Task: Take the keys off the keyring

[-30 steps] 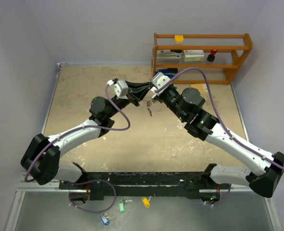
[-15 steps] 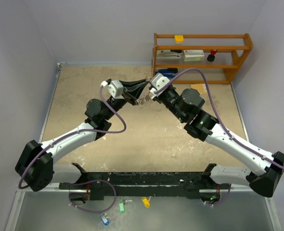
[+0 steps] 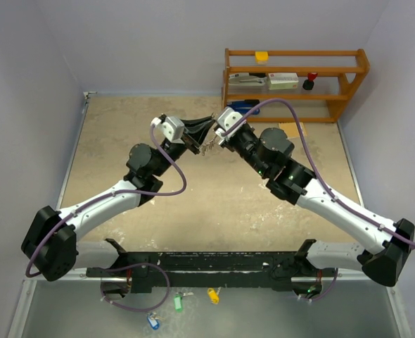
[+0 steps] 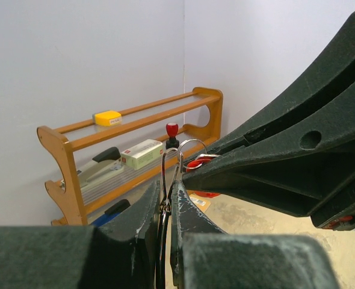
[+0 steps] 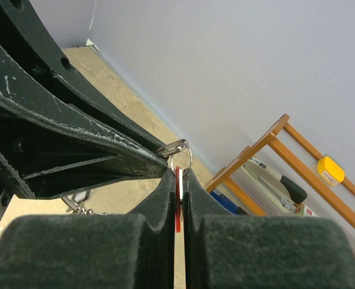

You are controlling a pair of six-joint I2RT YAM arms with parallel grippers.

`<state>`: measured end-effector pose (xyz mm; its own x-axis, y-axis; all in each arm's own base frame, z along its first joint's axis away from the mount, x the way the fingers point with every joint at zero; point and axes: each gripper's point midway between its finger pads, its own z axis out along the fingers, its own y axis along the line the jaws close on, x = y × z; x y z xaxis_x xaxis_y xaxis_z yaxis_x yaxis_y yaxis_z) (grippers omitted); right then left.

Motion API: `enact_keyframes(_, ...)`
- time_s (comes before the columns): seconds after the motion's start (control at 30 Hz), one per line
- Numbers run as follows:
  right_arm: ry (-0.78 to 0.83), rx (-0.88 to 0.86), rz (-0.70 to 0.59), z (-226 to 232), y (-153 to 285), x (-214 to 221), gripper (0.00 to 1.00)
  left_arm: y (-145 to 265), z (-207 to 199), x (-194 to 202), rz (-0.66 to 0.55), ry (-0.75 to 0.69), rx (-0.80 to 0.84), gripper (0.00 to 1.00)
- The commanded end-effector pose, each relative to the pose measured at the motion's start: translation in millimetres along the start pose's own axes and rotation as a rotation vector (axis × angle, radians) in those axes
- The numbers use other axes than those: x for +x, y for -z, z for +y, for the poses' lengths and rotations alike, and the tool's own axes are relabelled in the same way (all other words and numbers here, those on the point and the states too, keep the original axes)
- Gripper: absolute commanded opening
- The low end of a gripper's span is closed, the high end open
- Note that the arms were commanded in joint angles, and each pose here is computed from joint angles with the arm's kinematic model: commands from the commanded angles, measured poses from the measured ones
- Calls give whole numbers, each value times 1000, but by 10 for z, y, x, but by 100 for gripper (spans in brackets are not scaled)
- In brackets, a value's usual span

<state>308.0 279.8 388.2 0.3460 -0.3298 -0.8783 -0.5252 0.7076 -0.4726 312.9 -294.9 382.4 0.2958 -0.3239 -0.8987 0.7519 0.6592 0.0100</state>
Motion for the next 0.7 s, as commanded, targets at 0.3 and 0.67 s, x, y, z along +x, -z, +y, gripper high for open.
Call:
enact_keyframes(0.3, 32, -144, -37, 135, 11, -307, 0, -79, 222, -237, -71, -66, -98, 0)
enact_keyframes(0.67, 65, -237, 31, 395, -17, -187, 0, -84, 322, -259, -75, -93, -148, 0)
